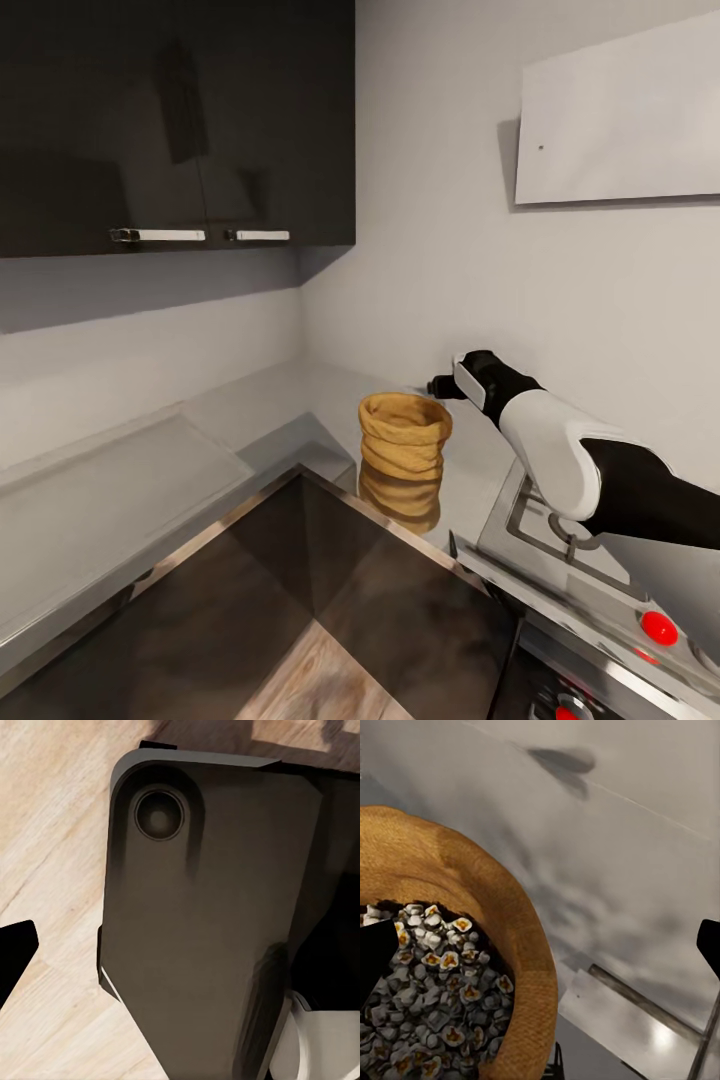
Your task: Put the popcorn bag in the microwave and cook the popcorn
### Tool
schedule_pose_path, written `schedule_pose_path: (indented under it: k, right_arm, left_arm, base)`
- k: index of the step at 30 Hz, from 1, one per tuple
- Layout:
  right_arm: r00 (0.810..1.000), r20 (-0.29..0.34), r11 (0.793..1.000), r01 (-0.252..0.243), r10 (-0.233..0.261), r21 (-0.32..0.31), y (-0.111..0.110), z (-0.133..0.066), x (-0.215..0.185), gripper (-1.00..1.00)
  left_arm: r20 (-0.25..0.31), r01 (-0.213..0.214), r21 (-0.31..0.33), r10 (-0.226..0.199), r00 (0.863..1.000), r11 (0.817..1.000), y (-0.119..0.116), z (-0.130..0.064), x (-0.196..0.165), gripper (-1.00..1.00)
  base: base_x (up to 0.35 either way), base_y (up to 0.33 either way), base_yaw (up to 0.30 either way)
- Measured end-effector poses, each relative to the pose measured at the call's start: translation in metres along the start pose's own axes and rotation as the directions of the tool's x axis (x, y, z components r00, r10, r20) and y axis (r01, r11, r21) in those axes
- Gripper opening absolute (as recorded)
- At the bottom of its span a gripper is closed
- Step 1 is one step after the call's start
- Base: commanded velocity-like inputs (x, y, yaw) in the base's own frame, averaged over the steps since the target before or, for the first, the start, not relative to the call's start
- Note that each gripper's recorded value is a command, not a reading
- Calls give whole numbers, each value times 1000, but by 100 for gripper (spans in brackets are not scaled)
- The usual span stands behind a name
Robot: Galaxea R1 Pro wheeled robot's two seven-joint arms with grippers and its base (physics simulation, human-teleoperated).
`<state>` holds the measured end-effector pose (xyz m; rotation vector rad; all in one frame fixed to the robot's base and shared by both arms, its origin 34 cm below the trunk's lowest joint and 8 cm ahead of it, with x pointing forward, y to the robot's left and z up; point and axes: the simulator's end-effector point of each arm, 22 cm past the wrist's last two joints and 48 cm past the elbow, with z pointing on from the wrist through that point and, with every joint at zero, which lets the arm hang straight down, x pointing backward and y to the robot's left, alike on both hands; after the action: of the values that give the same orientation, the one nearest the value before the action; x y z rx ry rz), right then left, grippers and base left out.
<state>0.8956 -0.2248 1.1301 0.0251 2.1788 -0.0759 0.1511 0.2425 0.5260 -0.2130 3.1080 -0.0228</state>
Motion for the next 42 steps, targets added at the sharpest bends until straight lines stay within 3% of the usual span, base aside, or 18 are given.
schedule_pose_path:
  k: [7, 15, 42]
  right_arm:
    - [1000, -5, 1000, 0, 0, 0, 0, 0, 1, 100]
    - [997, -79, 1000, 13, -14, -10, 5, 8, 32, 100]
    - [994, -110, 1000, 18, -20, -16, 7, 11, 48, 100]
  left_arm:
    - [0, 0, 0, 0, 1000, 1000, 0, 0, 0, 100]
    - [0, 1, 0, -1, 1000, 1000, 0, 0, 0, 100]
    - [0, 0, 0, 0, 1000, 1000, 0, 0, 0, 100]
  base:
    - [0, 0, 0]
    - [0, 0, 0]
    - [40, 0, 0]
